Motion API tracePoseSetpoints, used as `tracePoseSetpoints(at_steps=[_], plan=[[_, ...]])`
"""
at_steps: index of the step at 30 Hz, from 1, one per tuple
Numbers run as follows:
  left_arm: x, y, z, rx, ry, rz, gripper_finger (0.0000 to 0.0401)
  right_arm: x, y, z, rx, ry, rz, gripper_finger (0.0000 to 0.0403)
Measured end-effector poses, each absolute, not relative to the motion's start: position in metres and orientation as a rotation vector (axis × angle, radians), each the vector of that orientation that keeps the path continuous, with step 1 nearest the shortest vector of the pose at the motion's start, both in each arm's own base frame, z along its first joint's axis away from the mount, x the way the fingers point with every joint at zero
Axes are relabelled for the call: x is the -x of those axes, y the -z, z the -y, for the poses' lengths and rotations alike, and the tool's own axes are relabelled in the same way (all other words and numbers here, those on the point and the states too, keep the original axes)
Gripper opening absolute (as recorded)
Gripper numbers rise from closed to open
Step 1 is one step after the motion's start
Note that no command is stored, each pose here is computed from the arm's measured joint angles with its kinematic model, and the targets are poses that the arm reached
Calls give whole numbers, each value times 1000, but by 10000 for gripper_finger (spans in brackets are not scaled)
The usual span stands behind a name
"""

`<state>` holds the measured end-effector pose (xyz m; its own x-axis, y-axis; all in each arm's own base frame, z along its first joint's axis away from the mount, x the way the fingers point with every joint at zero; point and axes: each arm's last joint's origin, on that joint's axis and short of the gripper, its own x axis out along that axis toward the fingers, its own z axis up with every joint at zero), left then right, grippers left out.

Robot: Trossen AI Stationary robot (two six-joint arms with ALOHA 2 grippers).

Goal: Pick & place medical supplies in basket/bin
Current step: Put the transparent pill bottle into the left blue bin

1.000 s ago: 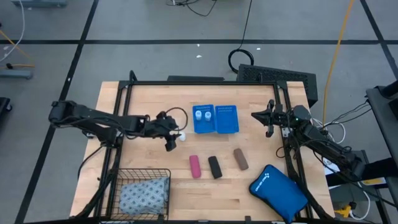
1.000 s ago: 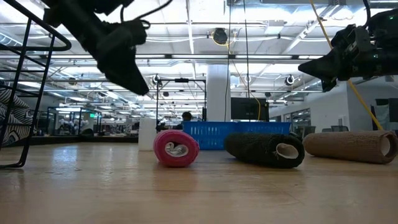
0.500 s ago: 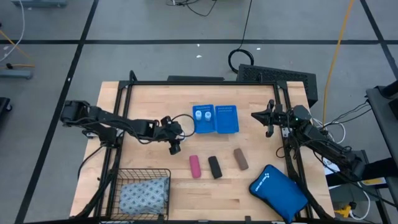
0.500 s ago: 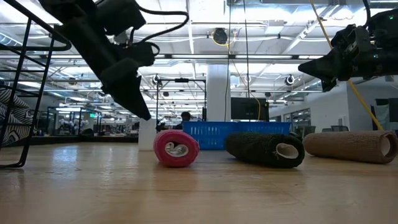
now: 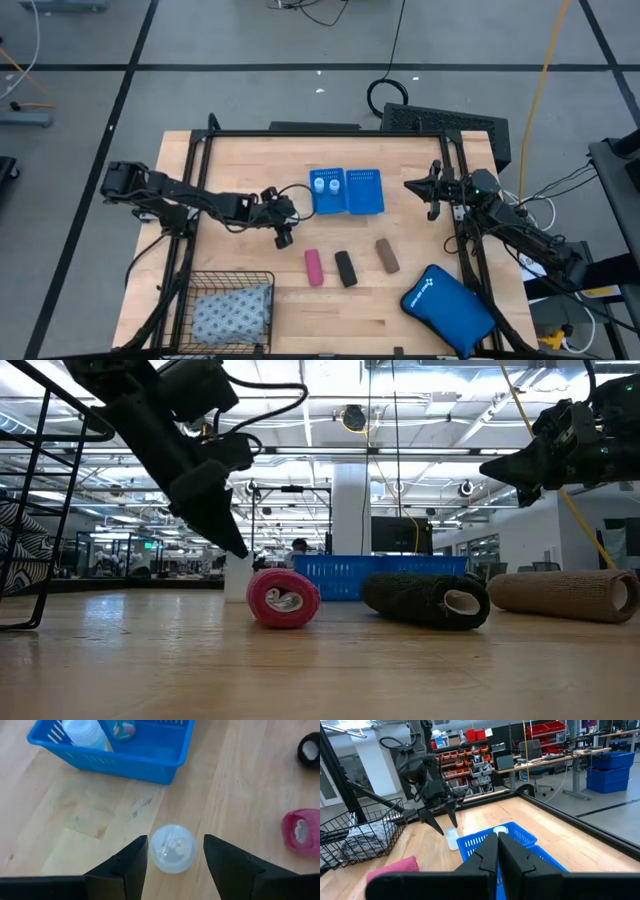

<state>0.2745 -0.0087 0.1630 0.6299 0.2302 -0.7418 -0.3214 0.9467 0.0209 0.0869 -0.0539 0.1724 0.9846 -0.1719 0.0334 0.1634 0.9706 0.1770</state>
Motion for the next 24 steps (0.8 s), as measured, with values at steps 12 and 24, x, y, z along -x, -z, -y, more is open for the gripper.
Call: tracePoseSetpoints(at_steps=[12, 24], plan=[[-281, -148, 5, 128, -337, -855, 205, -87, -172, 54, -176, 169, 46, 4], [-281, -150, 5, 97, -318, -849, 176, -87, -172, 54, -177, 170, 45, 4]])
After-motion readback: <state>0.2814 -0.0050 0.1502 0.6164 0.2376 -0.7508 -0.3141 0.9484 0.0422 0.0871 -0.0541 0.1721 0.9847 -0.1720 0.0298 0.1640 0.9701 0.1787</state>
